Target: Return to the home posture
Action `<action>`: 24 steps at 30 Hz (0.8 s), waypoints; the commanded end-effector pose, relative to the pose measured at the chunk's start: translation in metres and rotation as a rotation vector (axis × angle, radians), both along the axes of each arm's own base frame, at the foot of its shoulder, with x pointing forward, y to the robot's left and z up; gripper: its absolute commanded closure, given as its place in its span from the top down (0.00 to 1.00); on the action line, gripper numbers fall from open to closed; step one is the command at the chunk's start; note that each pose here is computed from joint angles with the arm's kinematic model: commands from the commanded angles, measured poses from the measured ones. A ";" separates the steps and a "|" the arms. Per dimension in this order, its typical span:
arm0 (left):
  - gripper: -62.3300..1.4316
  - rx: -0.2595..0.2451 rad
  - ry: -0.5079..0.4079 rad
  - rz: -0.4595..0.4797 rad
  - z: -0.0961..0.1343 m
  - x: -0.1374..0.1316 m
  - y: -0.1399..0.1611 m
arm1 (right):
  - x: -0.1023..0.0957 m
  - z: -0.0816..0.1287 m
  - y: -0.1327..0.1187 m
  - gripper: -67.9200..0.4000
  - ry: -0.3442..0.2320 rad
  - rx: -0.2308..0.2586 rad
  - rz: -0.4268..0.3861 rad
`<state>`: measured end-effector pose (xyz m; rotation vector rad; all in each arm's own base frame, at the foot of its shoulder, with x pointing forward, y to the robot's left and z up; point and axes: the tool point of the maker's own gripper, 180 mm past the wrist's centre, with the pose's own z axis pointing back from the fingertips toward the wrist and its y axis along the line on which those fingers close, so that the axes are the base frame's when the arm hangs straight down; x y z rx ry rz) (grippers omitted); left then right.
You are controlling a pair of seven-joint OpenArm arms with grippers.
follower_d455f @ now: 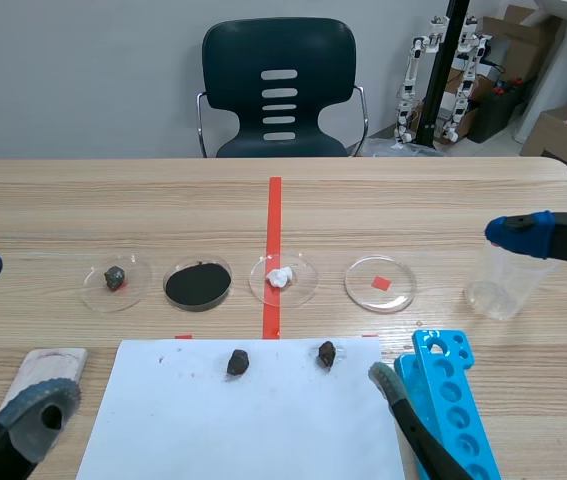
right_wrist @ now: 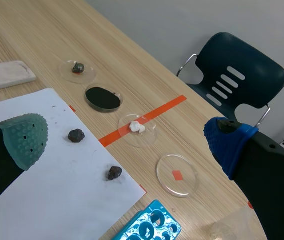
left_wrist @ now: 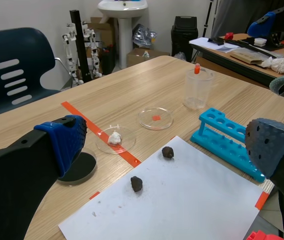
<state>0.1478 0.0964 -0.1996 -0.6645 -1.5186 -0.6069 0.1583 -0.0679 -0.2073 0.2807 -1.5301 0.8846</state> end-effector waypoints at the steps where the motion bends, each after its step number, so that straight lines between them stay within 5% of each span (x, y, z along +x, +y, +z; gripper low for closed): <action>1: 1.00 -0.021 -0.023 0.004 0.009 0.001 0.000 | 0.003 0.013 0.002 1.00 -0.041 0.021 0.002; 24: 1.00 -0.021 -0.023 0.004 0.009 0.001 0.000 | 0.004 0.008 0.001 1.00 -0.028 -0.012 0.002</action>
